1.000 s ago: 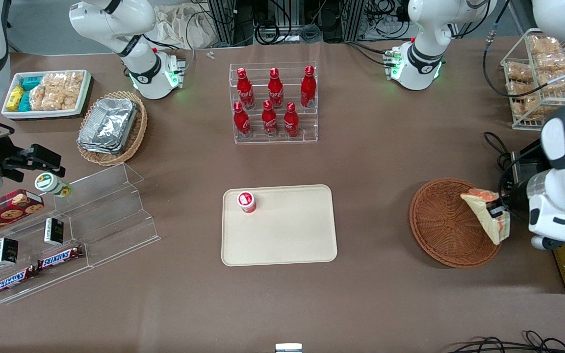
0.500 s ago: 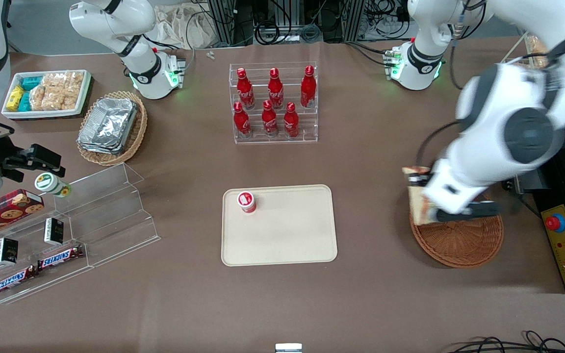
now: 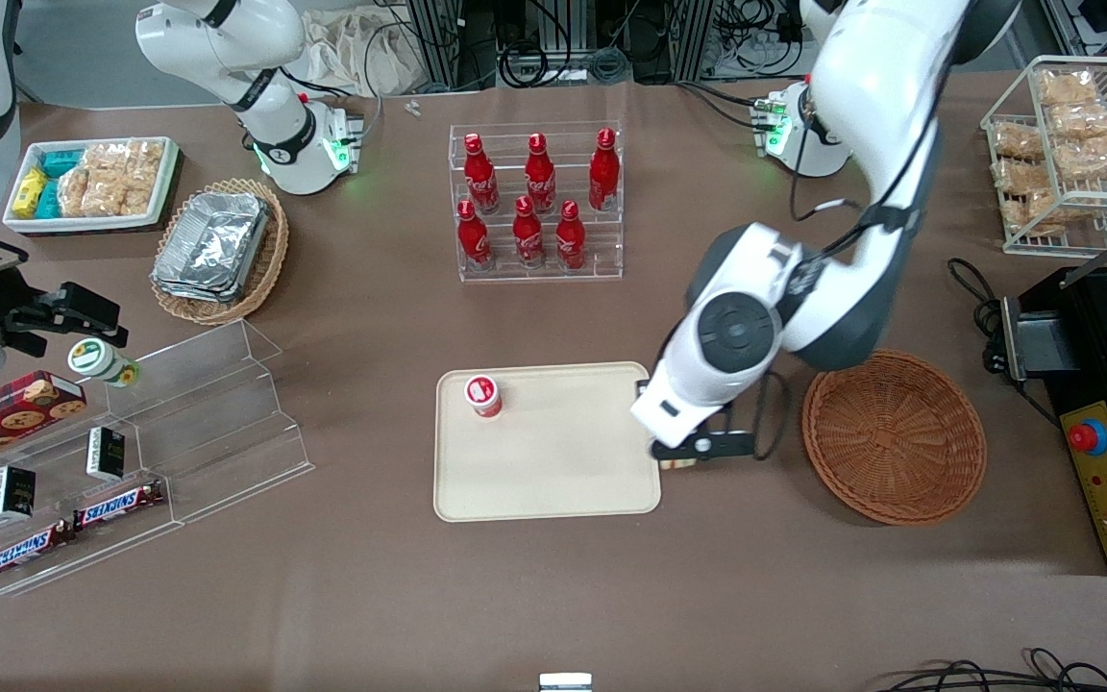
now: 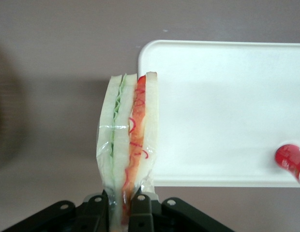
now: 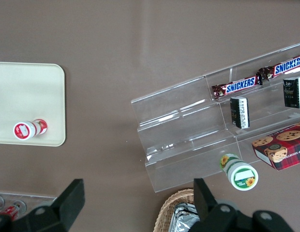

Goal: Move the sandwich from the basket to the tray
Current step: 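Carry the sandwich over the cream tray and lower it, then open the left gripper to release the sandwich onto the tray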

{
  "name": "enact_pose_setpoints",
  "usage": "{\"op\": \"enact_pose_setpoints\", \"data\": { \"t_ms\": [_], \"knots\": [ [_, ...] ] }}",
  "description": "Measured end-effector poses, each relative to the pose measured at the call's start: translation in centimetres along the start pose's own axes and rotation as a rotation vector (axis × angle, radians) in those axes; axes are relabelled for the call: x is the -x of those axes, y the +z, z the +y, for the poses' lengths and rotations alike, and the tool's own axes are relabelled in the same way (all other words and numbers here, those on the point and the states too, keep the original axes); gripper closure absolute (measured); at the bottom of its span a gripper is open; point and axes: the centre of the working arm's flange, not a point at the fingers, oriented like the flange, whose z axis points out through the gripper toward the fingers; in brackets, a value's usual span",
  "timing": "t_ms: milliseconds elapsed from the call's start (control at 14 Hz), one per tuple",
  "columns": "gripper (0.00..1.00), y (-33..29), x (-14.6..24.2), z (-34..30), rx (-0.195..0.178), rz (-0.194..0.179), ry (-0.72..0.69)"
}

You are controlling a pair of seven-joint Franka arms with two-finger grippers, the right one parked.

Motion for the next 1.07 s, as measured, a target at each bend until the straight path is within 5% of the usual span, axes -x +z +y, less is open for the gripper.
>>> {"op": "enact_pose_setpoints", "data": {
  "t_ms": [500, 1071],
  "knots": [
    [0.85, 8.4, -1.5, 2.8, 0.067, 0.059, -0.015],
    [0.85, 11.3, -0.9, 3.9, 0.06, 0.044, -0.005]
  ]
}}
